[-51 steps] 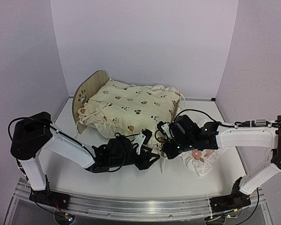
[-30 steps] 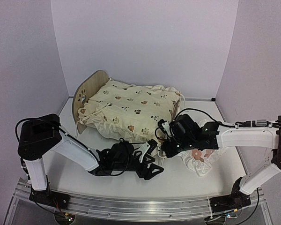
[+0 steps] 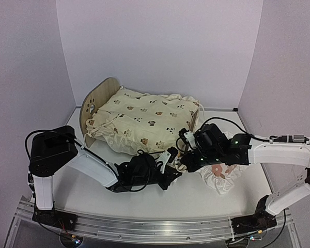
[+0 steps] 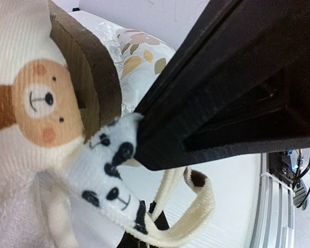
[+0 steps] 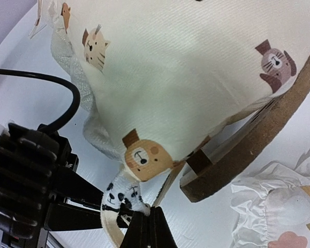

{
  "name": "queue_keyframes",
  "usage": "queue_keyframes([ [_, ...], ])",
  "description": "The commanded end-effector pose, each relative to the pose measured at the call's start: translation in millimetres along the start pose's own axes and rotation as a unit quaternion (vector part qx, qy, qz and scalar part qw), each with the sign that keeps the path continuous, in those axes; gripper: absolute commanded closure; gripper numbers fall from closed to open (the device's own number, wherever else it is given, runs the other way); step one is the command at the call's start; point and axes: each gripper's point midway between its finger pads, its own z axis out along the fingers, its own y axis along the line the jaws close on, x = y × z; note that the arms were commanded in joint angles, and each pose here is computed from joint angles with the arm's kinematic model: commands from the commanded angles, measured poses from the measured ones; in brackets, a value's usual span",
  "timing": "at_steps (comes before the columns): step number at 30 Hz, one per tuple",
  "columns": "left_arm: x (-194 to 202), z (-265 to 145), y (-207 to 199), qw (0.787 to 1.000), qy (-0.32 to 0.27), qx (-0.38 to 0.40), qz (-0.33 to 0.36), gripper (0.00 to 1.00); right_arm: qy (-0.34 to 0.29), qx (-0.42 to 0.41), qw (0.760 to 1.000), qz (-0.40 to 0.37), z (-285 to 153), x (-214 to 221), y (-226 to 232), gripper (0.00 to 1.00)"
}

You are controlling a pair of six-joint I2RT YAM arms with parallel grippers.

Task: Set up the pet bed

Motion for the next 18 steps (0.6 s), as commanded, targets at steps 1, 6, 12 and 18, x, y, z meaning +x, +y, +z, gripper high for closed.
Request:
queue_keyframes([
  [1, 11.0, -7.8, 5.8, 1.000, 0.022, -0.017, -0.011, 1.00, -0.066, -0.014, 0.998, 0.019, -28.8, -29.5, 2.6, 1.00],
  [6, 18.4, -8.3, 13.6, 0.999, 0.030, -0.036, -0.017, 1.00, -0.082, 0.003, 0.996, 0.023, -33.7, -32.5, -5.0, 1.00],
  [12, 20.9, -9.9, 17.5, 0.998, 0.038, -0.048, -0.023, 1.00, -0.134, 0.020, 0.991, 0.023, -50.3, -58.3, -10.3, 1.00],
  [18, 29.7, -17.1, 26.4, 0.995, 0.056, -0.073, -0.031, 1.00, -0.171, 0.042, 0.984, 0.036, -55.0, -70.9, -19.5, 1.00],
])
